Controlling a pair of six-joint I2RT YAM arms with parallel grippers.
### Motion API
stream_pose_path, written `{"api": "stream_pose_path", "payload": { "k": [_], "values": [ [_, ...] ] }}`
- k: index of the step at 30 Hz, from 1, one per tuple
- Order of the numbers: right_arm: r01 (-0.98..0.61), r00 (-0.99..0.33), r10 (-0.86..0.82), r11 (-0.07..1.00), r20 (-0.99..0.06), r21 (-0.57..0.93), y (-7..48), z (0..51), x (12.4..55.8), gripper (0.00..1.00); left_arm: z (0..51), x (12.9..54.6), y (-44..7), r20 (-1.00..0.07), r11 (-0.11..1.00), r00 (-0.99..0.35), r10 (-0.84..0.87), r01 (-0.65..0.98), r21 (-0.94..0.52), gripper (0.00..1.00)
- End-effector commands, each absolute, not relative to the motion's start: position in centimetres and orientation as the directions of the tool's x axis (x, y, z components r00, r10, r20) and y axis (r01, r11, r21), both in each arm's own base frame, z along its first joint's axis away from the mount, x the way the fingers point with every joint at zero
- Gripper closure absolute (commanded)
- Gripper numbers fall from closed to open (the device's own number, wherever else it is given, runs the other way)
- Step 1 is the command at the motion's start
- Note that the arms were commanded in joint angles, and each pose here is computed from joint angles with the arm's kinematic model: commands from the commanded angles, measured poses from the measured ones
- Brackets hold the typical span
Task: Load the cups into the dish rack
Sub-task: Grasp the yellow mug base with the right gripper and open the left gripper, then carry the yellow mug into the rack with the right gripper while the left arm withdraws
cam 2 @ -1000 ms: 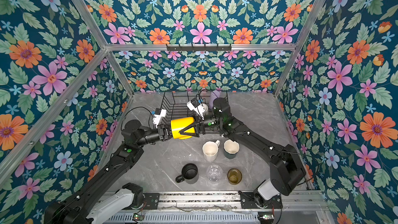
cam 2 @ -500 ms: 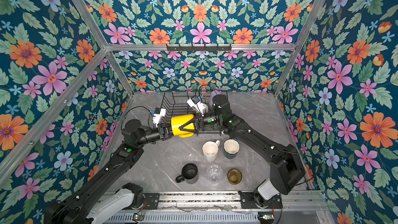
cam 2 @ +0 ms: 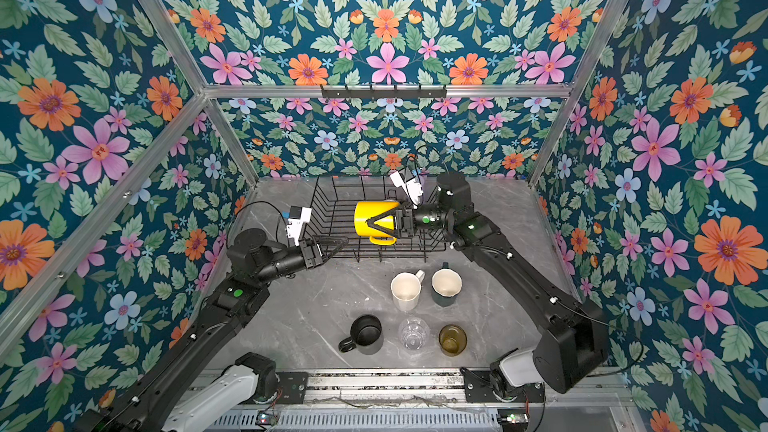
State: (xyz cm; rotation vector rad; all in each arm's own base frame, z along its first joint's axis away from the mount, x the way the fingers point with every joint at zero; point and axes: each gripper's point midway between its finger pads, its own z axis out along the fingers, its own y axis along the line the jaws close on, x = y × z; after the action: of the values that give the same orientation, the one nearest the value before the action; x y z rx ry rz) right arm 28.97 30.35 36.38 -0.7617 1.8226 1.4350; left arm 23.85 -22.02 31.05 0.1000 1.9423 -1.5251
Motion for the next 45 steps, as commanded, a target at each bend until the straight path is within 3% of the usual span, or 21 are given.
{"api": "stream_pose_path", "payload": {
  "k": [1, 8, 15, 29, 45],
  "values": [
    [-0.727, -0.617, -0.076, 0.435, -0.783, 0.531, 27.5, 34.2, 30.2, 1.00, 29.6, 24.9, -20.4, -0.579, 0.464, -0.737, -0.349, 0.401, -0.790, 0.18],
    [-0.575, -0.658, -0.145, 0.731, -0.739, 0.369, 22.2, 31.5, 32.4, 1.00, 28.2, 26.1, -16.0, -0.667, 0.705, -0.643, -0.375, 0.269, -0.656, 0.14],
    [-0.433, -0.697, -0.168, 0.874, -0.697, 0.222, 19.1, 29.5, 35.3, 1.00, 29.1, 25.1, -11.9, -0.746, 0.825, -0.552, -0.373, 0.172, -0.539, 0.06],
    [-0.368, -0.741, -0.247, 0.927, -0.624, 0.071, 18.2, 26.2, 40.0, 1.00, 30.4, 21.1, -6.3, -0.805, 0.868, -0.401, -0.437, 0.047, -0.495, 0.00],
    [-0.379, -0.795, -0.331, 0.925, -0.508, -0.009, 19.1, 21.6, 43.1, 1.00, 30.6, 20.0, -5.0, -0.811, 0.869, -0.368, -0.456, 0.013, -0.495, 0.00]
  ]
}}
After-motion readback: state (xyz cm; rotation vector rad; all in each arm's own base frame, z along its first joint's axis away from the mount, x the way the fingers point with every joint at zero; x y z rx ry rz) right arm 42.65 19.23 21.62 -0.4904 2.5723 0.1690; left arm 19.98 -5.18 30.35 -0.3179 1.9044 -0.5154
